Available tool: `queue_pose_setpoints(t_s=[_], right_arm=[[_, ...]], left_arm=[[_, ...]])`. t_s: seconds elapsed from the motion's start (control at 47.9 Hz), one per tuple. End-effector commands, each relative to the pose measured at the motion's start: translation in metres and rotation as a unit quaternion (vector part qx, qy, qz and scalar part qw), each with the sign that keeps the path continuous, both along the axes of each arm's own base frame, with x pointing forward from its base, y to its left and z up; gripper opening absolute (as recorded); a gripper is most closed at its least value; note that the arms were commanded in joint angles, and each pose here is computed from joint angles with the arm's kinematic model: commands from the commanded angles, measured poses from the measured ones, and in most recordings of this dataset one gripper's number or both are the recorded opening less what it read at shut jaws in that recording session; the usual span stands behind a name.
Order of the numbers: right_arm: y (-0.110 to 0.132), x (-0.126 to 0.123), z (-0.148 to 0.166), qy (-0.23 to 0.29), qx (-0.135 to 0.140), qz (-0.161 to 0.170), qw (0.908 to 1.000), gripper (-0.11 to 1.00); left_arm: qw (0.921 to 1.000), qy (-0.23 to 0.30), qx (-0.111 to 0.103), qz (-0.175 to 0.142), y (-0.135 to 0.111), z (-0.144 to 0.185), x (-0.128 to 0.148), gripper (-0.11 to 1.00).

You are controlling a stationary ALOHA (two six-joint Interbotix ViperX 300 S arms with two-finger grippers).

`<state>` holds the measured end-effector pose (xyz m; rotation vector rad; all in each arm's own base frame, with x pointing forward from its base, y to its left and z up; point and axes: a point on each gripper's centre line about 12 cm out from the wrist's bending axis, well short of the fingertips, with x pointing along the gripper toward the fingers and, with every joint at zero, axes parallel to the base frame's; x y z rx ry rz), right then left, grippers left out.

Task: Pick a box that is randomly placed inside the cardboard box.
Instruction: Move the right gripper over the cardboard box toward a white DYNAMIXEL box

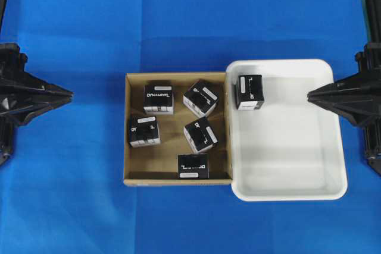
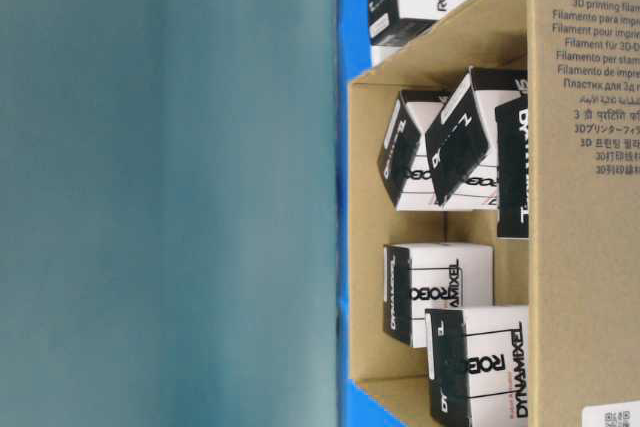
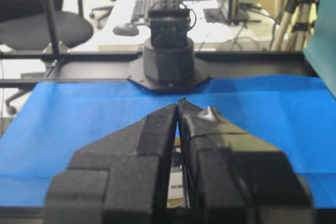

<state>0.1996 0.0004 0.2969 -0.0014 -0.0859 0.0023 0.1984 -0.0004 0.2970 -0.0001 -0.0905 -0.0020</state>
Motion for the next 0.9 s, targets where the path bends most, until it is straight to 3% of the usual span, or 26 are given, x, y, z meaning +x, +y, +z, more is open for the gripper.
queue_pose_setpoints(t_s=[0.0,0.063,0.125,0.209,0.313,0.564,0.731,0.814,0.877], right_arm=[[0.003,0.002,0.005,-0.007,0.022,0.008,0.9997,0.14],[0.001,0.004,0.006,0.006,0.085,0.002,0.9963,0.16],[-0.001,0.005,0.003,0.029,0.149,-0.004,0.9884,0.07],[0.001,0.005,-0.002,0.07,0.204,0.0,0.9764,0.04],[0.008,0.005,0.001,0.12,0.239,0.012,0.9634,0.04],[0.014,0.012,0.024,0.172,0.298,0.018,0.9388,0.04],[0.019,0.04,0.04,0.202,0.329,0.017,0.9223,0.03],[0.022,0.061,0.035,0.245,0.345,0.006,0.9062,0.03],[0.023,0.082,0.028,0.287,0.368,-0.012,0.8844,0.03]], left_arm=[[1.0,0.005,-0.005,0.001,0.001,0.007,0.006,0.14],[0.9999,0.01,-0.006,0.003,0.002,0.01,0.008,0.08],[0.9999,0.011,-0.007,0.008,0.004,0.016,0.009,-0.01],[0.9999,-0.002,-0.008,0.012,0.005,0.027,0.009,-0.07],[0.9998,-0.009,-0.007,0.014,0.006,0.034,0.007,-0.07],[0.9995,0.028,-0.006,0.014,0.006,0.036,0.008,-0.07],[0.9992,0.038,-0.007,0.008,0.003,0.04,0.007,-0.07],[0.9986,0.052,-0.006,0.004,0.002,0.036,0.007,-0.07],[0.998,0.062,-0.007,0.004,0.002,0.034,0.008,-0.07]])
